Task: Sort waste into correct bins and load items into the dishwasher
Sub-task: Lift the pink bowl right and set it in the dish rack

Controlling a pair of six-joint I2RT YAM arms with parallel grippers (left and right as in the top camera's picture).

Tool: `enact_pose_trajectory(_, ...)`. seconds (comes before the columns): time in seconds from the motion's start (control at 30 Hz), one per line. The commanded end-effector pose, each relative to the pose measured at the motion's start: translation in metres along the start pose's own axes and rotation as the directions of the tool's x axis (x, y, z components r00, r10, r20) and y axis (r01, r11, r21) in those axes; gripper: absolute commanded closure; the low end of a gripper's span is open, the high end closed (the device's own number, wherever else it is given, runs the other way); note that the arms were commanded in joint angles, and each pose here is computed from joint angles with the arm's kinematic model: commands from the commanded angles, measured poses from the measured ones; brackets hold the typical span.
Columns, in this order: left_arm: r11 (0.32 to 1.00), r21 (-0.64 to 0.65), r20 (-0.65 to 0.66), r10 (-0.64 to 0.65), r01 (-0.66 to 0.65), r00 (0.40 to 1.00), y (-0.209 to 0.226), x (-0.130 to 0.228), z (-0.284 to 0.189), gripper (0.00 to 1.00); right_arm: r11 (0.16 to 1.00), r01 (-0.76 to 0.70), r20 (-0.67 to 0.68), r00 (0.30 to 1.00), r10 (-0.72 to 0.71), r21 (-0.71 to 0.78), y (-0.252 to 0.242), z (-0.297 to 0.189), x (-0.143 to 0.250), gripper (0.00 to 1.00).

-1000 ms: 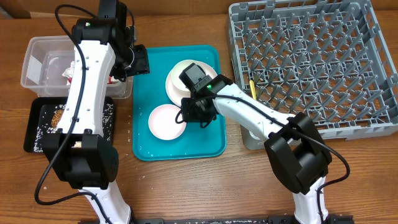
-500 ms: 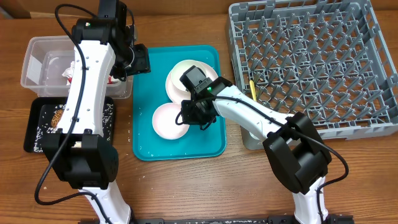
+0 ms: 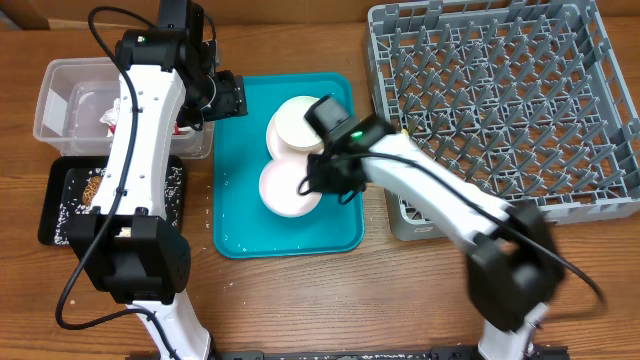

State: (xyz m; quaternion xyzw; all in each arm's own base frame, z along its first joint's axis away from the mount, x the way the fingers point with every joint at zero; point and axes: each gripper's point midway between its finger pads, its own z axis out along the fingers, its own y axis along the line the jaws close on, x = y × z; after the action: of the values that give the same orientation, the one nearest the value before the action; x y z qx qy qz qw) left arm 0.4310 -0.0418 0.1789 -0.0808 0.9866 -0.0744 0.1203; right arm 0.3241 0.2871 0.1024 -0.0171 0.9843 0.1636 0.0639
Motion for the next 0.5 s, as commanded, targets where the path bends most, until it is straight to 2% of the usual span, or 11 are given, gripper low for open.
enact_pose_trajectory(0.0, 1.000, -0.009, 0.032, 0.014, -0.014, 0.999, 0.003, -0.006, -0.008, 0.12, 0.995, -0.062, 0.371, 0.928, 0.027, 0.083, -0.031, -0.116, -0.051, 0.96)
enact_pose_trajectory(0.07, 1.000, -0.009, 0.032, 0.013, -0.013, 0.999, 0.003, -0.006, -0.008, 0.00, 0.972, -0.150, 0.502, 0.864, 0.039, 0.182, -0.065, -0.151, -0.067, 0.96)
enact_pose_trajectory(0.17, 1.000, -0.008, 0.032, 0.014, -0.014, 0.999, 0.003, -0.006, -0.008, 0.00, 0.896, -0.307, 0.662, 0.749, 0.019, 0.322, -0.113, -0.194, -0.087, 0.96)
enact_pose_trajectory(0.3, 1.000, -0.008, 0.032, 0.014, -0.014, 0.999, 0.002, -0.006, -0.008, 0.00, 0.734, -0.523, 0.817, 0.573, -0.074, 0.433, -0.161, -0.240, -0.110, 0.96)
enact_pose_trajectory(0.37, 1.000, -0.009, 0.032, 0.015, -0.014, 0.999, 0.002, -0.006, -0.008, 0.00, 0.673, -0.557, 0.830, 0.535, -0.157, 0.486, -0.173, -0.252, -0.125, 0.96)
enact_pose_trajectory(0.47, 1.000, -0.008, 0.032, 0.015, -0.014, 0.999, 0.002, -0.006, -0.008, 0.00, 0.632, -0.543, 0.809, 0.532, -0.251, 0.553, -0.178, -0.249, -0.151, 0.96)
